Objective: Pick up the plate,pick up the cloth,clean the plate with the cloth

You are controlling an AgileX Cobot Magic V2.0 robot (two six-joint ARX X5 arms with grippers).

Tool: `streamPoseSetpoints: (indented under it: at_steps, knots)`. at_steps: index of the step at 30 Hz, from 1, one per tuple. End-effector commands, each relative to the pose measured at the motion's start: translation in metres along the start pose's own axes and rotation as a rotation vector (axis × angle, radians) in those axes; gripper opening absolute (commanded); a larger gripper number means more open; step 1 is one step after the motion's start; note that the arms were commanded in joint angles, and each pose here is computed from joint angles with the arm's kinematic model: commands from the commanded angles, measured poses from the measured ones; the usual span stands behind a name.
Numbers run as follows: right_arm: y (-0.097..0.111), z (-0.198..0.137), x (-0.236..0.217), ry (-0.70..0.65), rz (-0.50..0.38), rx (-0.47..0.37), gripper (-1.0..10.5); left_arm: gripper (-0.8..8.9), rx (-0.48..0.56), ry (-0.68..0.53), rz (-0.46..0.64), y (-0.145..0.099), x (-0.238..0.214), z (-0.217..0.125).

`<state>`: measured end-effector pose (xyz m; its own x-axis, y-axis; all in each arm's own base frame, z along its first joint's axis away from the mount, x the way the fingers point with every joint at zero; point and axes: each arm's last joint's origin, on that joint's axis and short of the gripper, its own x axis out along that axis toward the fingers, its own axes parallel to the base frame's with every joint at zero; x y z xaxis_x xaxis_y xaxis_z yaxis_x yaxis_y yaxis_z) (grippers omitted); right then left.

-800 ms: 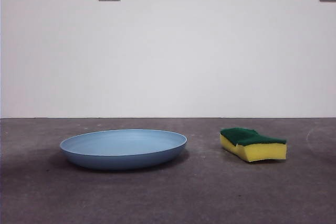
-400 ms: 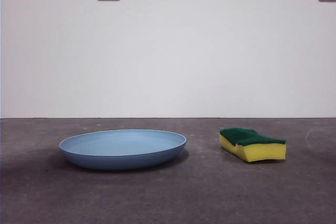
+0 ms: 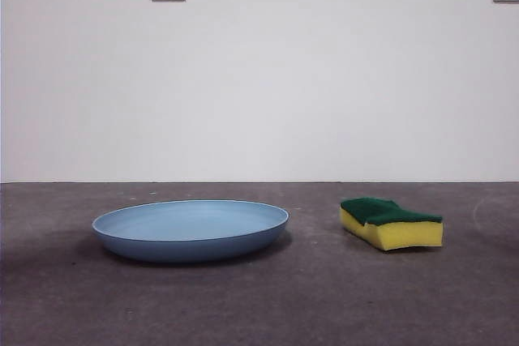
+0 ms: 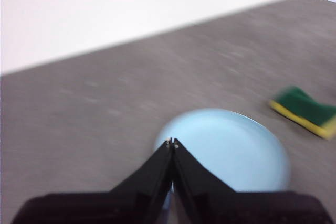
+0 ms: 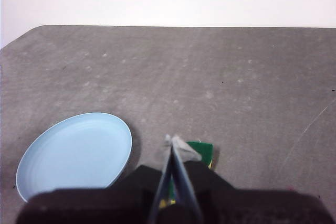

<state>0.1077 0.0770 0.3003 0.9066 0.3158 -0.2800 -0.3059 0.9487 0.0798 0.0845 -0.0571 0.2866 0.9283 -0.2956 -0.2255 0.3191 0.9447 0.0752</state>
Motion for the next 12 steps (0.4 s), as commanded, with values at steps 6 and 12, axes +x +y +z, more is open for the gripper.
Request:
streamPoseSetpoints:
  at_steps: [6,12]
  knots:
    - [0.0,-0.001,0.0,-0.002,-0.002,0.01,0.0,-0.03,-0.187,-0.216,0.209,0.031,-0.002,-0.008]
    - [0.0,-0.001,0.0,-0.002,-0.002,0.01,0.0,-0.03,-0.191,-0.166,0.249,0.039,0.005,-0.05]
